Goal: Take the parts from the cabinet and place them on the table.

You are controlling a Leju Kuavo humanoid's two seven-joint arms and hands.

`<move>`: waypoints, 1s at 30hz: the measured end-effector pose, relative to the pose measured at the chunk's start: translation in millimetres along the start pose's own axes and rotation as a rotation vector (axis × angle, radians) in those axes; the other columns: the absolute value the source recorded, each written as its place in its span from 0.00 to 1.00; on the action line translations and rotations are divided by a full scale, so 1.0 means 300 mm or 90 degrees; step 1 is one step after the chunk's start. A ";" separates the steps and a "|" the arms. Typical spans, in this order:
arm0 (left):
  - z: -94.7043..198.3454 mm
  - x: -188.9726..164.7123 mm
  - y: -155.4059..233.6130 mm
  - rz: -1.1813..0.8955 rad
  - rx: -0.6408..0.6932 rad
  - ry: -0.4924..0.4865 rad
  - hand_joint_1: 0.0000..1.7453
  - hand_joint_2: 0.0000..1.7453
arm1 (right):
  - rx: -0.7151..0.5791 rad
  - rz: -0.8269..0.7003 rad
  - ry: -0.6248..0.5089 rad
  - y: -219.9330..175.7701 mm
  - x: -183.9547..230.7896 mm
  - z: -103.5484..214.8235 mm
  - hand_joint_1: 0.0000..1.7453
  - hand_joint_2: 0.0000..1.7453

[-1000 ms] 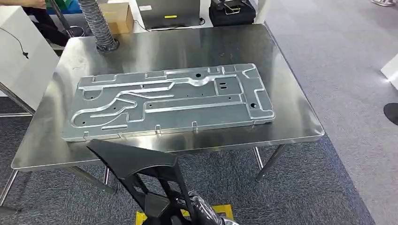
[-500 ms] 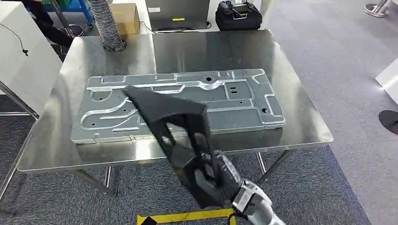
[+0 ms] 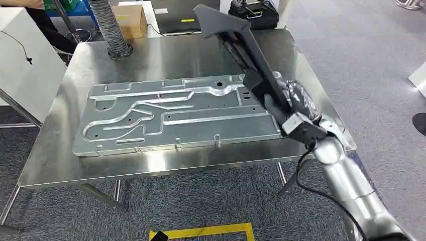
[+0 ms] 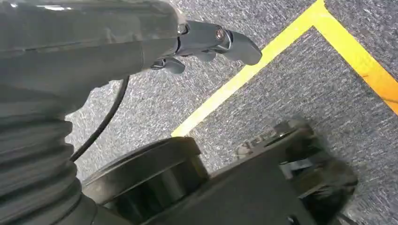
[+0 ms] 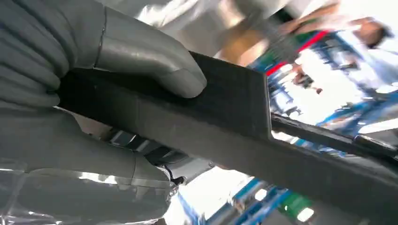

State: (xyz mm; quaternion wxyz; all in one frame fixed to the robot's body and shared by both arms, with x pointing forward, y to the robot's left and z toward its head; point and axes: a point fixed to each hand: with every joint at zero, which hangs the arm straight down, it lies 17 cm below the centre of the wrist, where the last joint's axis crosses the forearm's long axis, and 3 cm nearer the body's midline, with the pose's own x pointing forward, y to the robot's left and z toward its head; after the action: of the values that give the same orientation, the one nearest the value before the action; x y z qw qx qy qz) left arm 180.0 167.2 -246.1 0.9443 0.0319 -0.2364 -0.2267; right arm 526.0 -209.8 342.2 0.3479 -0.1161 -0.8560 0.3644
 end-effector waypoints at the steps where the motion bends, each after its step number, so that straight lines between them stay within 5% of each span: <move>1: 0.000 0.000 0.000 0.000 0.000 0.000 0.00 1.00 | -0.003 0.048 0.016 -0.051 -0.039 -0.029 1.00 1.00; 7: -0.002 0.007 0.010 0.003 0.006 -0.007 0.00 1.00 | 0.027 0.324 0.105 -0.295 -0.247 -0.166 1.00 1.00; 13: -0.005 0.001 0.032 0.000 0.024 -0.003 0.00 1.00 | 0.145 0.480 0.207 -0.334 -0.435 -0.132 1.00 1.00; 24: -0.011 0.004 0.086 -0.021 0.079 0.010 0.00 1.00 | 0.368 0.565 0.274 -0.077 -0.627 0.050 1.00 1.00; 25: -0.011 0.003 0.087 -0.024 0.082 0.010 0.00 1.00 | 0.382 0.563 0.275 -0.036 -0.636 0.069 0.00 0.00; 30: -0.011 0.007 0.102 -0.032 0.098 0.013 0.00 1.00 | 0.422 0.530 0.259 0.206 -0.629 0.119 0.00 0.00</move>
State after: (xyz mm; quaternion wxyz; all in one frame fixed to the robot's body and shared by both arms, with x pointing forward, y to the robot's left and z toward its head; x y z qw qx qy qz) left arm 195.7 193.5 -243.1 0.9354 0.1123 -0.2424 -0.2316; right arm 636.3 -270.9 184.5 0.3508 -0.3961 -0.4940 0.6899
